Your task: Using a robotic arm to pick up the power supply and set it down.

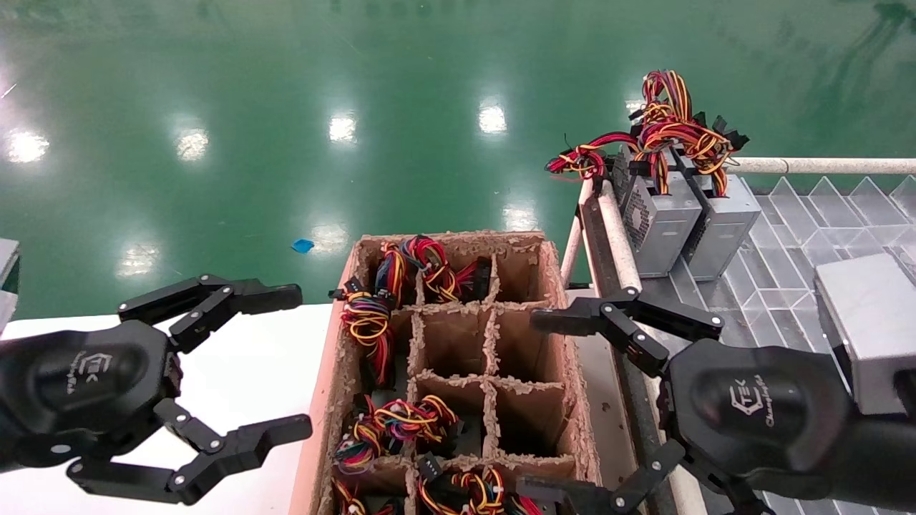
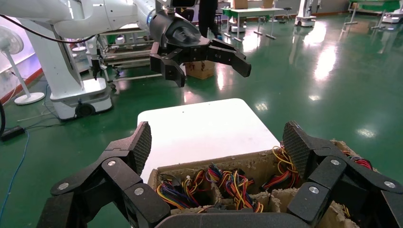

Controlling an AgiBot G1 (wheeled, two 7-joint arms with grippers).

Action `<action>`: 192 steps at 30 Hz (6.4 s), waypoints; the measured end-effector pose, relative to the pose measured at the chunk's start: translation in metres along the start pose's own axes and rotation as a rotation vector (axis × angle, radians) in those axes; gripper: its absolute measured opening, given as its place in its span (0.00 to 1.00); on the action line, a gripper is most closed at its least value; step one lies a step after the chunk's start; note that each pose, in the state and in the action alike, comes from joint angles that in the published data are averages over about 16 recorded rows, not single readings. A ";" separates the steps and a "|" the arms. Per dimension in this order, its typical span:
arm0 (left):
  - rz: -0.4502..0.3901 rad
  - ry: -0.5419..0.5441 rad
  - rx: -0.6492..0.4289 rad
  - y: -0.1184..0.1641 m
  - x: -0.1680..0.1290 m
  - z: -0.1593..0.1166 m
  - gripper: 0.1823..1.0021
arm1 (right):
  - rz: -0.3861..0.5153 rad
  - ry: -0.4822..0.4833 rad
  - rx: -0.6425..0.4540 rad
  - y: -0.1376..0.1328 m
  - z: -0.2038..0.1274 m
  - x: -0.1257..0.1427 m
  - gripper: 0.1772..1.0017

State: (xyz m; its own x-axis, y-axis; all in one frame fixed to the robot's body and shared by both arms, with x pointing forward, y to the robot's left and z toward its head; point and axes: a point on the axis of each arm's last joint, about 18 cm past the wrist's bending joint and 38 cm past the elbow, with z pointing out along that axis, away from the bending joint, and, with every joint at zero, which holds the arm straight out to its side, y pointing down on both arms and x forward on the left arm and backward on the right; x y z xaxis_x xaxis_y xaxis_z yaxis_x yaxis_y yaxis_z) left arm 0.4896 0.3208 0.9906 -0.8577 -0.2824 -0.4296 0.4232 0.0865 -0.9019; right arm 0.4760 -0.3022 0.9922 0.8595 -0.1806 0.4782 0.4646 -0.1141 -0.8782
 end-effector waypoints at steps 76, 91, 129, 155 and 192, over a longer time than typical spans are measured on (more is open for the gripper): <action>0.000 0.000 0.000 0.000 0.000 0.000 0.43 | -0.046 -0.125 -0.321 0.077 0.133 0.078 0.97; 0.000 0.000 0.000 0.000 0.000 0.000 0.10 | -0.043 -0.126 -0.382 0.088 0.139 0.085 0.75; 0.000 0.000 0.000 0.000 0.000 0.000 0.01 | -0.324 -0.071 -0.299 -0.048 0.111 0.095 0.08; 0.000 0.000 0.000 0.000 0.000 0.000 0.01 | -0.744 0.340 -0.331 -0.213 -0.017 0.114 0.07; 0.000 0.000 0.000 0.000 0.000 0.000 0.01 | -0.393 0.639 -0.413 -0.068 -0.136 0.177 0.07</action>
State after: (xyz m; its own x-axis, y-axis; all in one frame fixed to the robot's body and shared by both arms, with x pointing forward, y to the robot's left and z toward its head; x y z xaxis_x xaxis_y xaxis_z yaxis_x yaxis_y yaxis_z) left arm 0.4896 0.3208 0.9906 -0.8578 -0.2824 -0.4296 0.4232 0.0866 -0.9019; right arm 0.5681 -0.4589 1.1384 0.3093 -0.5551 0.7722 0.4821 -0.6084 -0.6304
